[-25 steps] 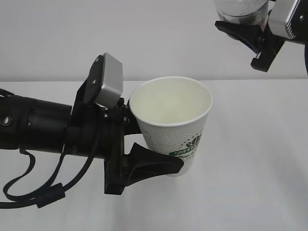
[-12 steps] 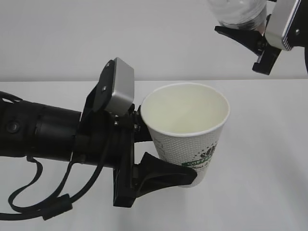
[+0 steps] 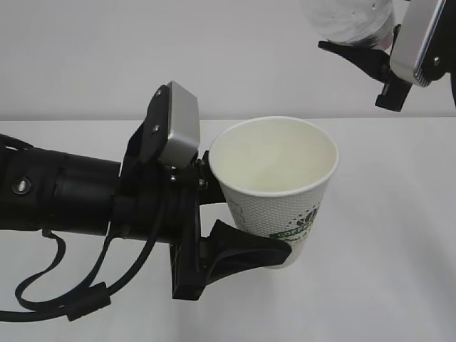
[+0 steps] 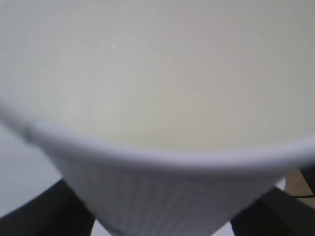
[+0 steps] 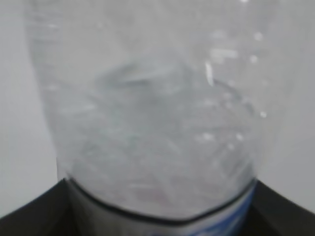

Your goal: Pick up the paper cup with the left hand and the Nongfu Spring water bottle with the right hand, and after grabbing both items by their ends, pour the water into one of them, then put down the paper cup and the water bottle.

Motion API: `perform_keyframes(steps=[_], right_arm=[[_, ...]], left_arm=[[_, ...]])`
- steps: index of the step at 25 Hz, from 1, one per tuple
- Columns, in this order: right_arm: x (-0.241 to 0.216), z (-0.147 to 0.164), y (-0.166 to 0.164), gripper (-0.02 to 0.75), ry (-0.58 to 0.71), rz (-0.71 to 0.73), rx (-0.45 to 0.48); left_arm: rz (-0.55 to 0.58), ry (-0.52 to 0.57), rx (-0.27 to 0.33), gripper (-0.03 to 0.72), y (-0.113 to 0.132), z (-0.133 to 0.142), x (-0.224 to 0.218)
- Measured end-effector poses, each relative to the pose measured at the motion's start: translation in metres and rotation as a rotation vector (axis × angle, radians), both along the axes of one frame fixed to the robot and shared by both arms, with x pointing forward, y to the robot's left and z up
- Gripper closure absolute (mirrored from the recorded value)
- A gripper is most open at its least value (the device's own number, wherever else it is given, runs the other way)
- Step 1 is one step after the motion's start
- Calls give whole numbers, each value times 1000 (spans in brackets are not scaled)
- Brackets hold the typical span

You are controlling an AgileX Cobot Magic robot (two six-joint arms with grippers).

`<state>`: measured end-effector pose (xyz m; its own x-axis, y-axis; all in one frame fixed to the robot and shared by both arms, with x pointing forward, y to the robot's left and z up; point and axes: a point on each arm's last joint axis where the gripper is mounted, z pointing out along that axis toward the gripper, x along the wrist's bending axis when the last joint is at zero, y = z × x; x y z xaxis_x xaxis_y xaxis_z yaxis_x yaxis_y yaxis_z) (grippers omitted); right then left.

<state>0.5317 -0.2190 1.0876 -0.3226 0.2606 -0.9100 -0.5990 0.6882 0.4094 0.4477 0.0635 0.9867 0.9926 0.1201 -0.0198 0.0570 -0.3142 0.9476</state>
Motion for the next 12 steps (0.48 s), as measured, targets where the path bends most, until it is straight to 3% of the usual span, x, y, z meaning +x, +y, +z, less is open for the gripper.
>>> perform_keyframes(steps=[12], right_arm=[[0, 0, 0, 253, -79, 13, -90]], left_arm=[[10, 4, -9, 143, 0, 1, 1]])
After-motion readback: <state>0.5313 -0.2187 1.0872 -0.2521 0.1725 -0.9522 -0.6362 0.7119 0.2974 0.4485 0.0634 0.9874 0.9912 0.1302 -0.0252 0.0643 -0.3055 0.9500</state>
